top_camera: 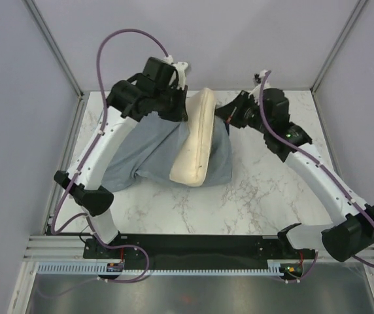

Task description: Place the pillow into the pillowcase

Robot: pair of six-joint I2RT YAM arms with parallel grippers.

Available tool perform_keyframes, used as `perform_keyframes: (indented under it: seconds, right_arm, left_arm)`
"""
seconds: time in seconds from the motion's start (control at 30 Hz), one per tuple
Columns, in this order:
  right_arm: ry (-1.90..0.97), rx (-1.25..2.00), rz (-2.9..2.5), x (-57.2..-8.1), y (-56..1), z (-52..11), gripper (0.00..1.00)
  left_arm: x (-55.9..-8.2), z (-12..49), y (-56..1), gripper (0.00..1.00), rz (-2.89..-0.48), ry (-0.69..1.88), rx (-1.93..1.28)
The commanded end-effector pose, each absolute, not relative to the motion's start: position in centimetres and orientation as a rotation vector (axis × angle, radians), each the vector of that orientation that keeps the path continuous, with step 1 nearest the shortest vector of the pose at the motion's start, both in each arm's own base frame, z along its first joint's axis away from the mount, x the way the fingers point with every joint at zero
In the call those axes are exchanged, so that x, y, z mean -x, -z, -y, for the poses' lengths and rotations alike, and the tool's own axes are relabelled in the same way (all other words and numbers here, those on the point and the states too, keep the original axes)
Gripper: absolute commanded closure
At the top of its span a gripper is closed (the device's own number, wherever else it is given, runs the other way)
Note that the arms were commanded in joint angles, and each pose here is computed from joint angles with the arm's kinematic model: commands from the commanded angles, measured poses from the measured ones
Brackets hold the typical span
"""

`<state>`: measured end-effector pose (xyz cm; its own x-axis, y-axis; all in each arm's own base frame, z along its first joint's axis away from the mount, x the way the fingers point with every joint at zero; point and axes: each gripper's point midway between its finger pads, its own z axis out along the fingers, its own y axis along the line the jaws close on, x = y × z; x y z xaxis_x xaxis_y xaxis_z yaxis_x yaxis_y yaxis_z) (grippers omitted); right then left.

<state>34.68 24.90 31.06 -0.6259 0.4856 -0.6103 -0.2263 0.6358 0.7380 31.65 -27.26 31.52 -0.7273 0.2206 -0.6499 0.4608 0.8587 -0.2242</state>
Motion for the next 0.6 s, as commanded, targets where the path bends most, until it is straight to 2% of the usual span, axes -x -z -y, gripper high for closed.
perform_keyframes:
  seconds: [0.0, 0.1, 0.13, 0.2, 0.23, 0.3, 0.33, 0.43, 0.57]
  right_arm:
    - [-1.192, -0.087, -1.878, -33.0, -39.4, -23.8, 1.0]
    - [-1.237, -0.099, -1.715, -34.3, -47.4, -21.0, 1.0]
    - [-1.257, -0.056, -1.607, -33.6, -52.3, -19.4, 1.0]
    - [-1.282, -0.105, -1.538, -34.8, -56.0, -16.7, 1.0]
    - [-1.303, -0.032, -1.433, -32.5, -60.9, -16.0, 1.0]
    - [-1.339, -0.071, -1.368, -33.5, -64.0, -14.1, 1.0]
    - [-1.345, -0.037, -1.291, -31.9, -67.0, -13.1, 1.0]
    - [-1.478, -0.037, -1.199, -32.6, -69.2, -12.0, 1.0]
    - [-1.464, -0.068, -1.239, -34.5, -66.4, -11.7, 1.0]
  left_arm:
    - [-29.2, 28.0, -41.1, 0.98, -2.165, 0.838, -0.501]
    - [-30.0, 26.1, -46.8, 0.98, -1.988, 0.936, -0.374]
    - [-29.6, 24.6, -48.5, 0.98, -1.935, 0.959, -0.31]
    - [-30.0, 23.0, -50.6, 0.98, -1.851, 0.974, -0.249]
    - [-29.0, 22.0, -52.1, 0.98, -1.806, 0.984, -0.219]
    - [-29.1, 20.6, -52.8, 0.98, -1.781, 0.954, -0.163]
    - [-28.6, 20.1, -53.4, 0.98, -1.759, 0.951, -0.148]
    - [-28.3, 19.8, -53.8, 0.98, -1.735, 0.958, -0.132]
    - [-26.4, 19.9, -58.4, 0.98, -1.585, 1.023, -0.187]
